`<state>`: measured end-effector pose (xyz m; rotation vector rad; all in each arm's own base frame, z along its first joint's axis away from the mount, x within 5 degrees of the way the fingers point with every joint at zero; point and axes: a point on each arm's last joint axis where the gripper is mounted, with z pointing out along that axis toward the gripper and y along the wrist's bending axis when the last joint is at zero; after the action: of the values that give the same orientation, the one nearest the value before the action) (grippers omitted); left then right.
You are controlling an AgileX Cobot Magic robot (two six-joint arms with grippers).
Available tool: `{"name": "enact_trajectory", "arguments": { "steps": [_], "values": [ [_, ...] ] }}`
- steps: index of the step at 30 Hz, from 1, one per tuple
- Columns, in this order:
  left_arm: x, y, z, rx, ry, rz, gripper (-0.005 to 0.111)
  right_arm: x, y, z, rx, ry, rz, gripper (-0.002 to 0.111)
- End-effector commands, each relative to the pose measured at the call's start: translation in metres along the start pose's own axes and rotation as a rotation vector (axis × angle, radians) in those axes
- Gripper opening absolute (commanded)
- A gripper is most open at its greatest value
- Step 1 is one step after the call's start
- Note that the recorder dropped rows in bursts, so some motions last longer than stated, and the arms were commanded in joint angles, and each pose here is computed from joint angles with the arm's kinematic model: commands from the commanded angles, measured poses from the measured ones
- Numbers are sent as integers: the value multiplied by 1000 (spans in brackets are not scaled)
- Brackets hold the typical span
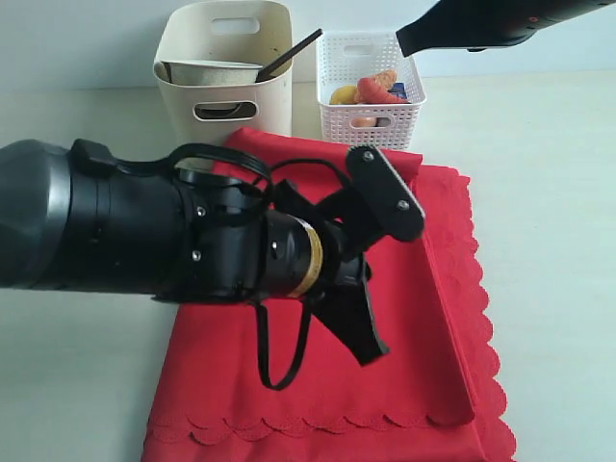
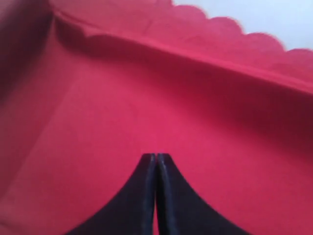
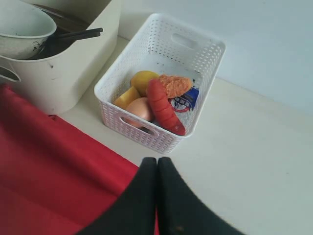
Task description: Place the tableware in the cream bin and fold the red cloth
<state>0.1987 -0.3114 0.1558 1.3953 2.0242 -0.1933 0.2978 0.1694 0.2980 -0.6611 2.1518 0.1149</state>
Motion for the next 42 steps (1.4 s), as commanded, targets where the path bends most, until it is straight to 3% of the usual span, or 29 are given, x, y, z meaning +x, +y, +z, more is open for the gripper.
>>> {"name": "enact_trajectory", "arguments": {
  "steps": [1, 5, 6, 10, 13, 17, 22, 31, 35, 42],
  "values": [
    [28, 15, 22, 4, 78, -75, 3, 0, -1, -2, 1, -9, 3, 0],
    [49, -13, 42, 109, 101, -115, 3, -1, -1, -2, 1, -11, 3, 0],
    [48, -30, 41, 136, 105, -97, 3, -1, 0, -2, 0, -15, 3, 0],
    [35, -87, 30, 206, 87, 69, 3, -1, 0, -2, 0, -18, 23, 0],
    [36, -105, 23, 176, 137, 146, 3, -1, 0, -2, 0, -18, 23, 0],
    [24, -81, 27, 100, 132, 171, 3, -1, 0, -2, -1, -13, 29, 0],
    [15, -51, 29, 35, 124, 116, 3, 0, 2, -2, -26, -7, 87, 0],
    [-2, -7, -45, -191, 124, 60, 3, 0, 2, -2, -26, -7, 85, 0],
    [16, 13, -80, -243, 74, -17, 3, 4, 2, -2, -22, 35, 91, 0],
    [80, 31, -122, -289, 1, -227, 3, 13, 9, 1, -84, 141, 148, 0]
  ]
}}
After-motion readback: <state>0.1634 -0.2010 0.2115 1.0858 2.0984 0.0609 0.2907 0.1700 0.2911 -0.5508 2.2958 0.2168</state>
